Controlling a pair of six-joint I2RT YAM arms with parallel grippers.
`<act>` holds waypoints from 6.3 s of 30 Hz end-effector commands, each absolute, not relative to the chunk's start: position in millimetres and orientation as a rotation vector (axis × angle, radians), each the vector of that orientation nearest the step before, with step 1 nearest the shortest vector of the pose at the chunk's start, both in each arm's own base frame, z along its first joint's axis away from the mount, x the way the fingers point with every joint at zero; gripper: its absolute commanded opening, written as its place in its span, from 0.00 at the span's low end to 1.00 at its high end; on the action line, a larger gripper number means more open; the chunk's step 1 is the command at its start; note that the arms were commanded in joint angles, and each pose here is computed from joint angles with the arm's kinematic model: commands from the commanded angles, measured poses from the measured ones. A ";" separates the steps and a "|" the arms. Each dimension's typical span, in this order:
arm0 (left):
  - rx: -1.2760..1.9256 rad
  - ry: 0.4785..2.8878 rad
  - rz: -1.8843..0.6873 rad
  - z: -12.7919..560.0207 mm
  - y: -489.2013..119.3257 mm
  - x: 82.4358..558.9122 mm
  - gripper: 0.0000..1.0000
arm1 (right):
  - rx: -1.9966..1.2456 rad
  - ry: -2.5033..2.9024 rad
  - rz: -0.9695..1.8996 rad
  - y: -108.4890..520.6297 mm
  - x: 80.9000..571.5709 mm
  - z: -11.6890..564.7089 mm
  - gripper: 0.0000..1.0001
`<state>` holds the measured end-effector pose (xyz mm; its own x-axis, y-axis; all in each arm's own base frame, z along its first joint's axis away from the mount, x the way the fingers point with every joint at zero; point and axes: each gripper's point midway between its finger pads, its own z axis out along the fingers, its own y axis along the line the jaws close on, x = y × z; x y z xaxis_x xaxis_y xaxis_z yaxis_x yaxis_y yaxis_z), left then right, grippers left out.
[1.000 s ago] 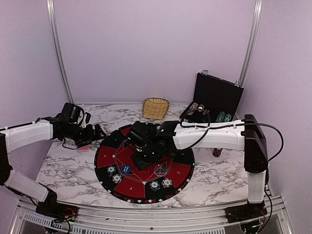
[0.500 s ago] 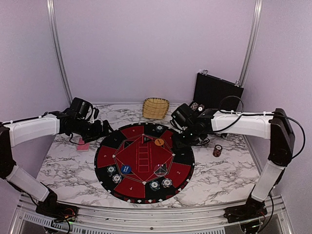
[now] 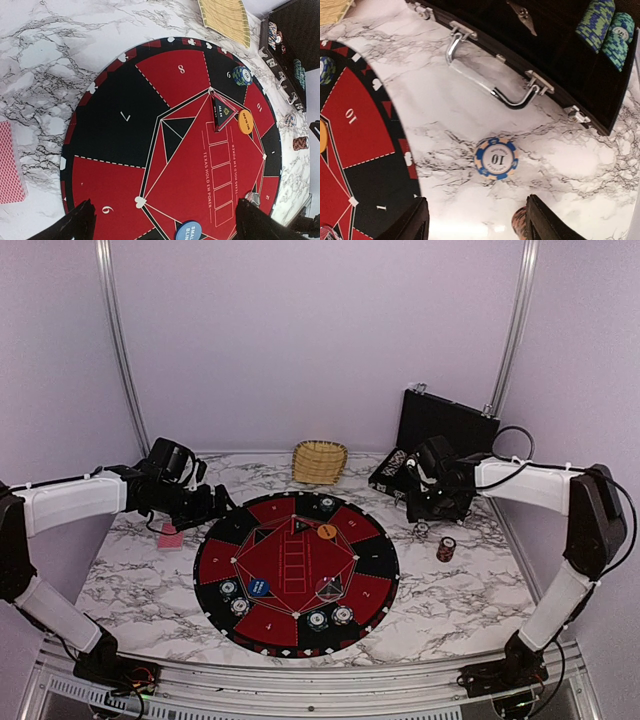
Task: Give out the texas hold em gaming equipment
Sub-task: Pick up the pile of poker chips from the center of the board, then place the poker chips pile in the big blind area.
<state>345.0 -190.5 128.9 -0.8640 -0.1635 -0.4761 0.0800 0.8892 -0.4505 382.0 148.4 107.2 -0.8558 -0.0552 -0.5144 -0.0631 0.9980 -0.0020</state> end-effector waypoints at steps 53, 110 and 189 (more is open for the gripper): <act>-0.066 2.542 -0.601 131.1 -185.0 341.2 0.99 | -0.096 2.759 -0.004 115.6 411.0 24.6 0.65; -0.065 2.542 -0.601 125.6 -169.0 334.8 0.99 | -0.378 2.597 0.061 268.0 450.7 92.2 0.35; -0.056 2.552 -0.683 114.0 -164.6 333.1 0.99 | -0.601 2.318 0.290 427.4 495.1 136.0 0.60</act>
<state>331.2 -163.5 107.3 -0.8884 -0.1635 -0.4289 0.0632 0.8820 -0.4670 494.7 425.7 62.8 -0.6938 -0.3910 -0.6048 -0.5079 0.8610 0.0260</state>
